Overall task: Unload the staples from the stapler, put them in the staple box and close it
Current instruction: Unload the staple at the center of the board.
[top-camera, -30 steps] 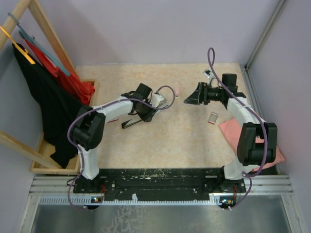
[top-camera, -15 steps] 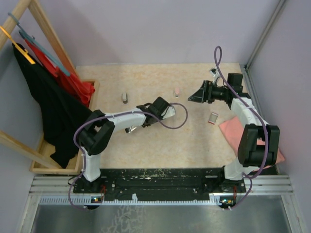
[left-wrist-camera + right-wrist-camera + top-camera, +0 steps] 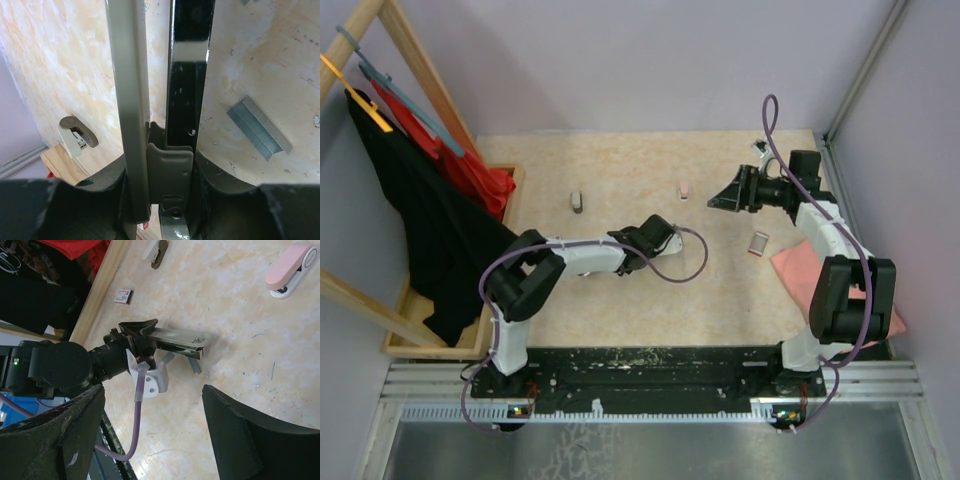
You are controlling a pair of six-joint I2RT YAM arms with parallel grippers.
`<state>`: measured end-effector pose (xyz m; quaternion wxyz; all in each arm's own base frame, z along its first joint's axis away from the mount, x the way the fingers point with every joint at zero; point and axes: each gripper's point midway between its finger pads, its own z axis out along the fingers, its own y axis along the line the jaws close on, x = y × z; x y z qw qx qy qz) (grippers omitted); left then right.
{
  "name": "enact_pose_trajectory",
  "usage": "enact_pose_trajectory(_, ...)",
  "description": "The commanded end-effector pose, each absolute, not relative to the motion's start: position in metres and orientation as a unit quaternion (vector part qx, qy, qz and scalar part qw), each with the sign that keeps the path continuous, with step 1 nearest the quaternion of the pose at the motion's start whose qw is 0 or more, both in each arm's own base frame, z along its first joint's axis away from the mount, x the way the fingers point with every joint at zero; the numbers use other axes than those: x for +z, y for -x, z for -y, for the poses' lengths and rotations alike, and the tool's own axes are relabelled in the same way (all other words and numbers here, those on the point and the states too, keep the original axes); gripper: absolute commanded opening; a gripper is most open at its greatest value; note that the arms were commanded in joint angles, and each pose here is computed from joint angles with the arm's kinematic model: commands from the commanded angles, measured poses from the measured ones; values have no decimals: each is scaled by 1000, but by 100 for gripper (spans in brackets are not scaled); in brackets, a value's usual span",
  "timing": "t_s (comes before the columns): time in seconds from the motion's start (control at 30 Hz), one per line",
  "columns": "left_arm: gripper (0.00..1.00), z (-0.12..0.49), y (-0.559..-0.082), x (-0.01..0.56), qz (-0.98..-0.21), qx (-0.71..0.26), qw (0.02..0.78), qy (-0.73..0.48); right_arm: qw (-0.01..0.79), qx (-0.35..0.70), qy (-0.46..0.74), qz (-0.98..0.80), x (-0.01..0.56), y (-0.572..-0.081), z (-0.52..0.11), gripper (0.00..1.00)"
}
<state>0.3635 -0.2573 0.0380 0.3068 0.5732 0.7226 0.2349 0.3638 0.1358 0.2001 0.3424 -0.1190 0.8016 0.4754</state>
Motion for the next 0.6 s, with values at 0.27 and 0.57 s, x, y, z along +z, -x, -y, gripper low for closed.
enact_pose_trajectory(0.27,0,285,-369,67,-775,95,320,-537,409,461,159,-771,239,-365,-131,79)
enact_pose_trajectory(0.57,0,294,-363,88,-805,-43,292,-514,479,420,227,-736,254,-357,-130,79)
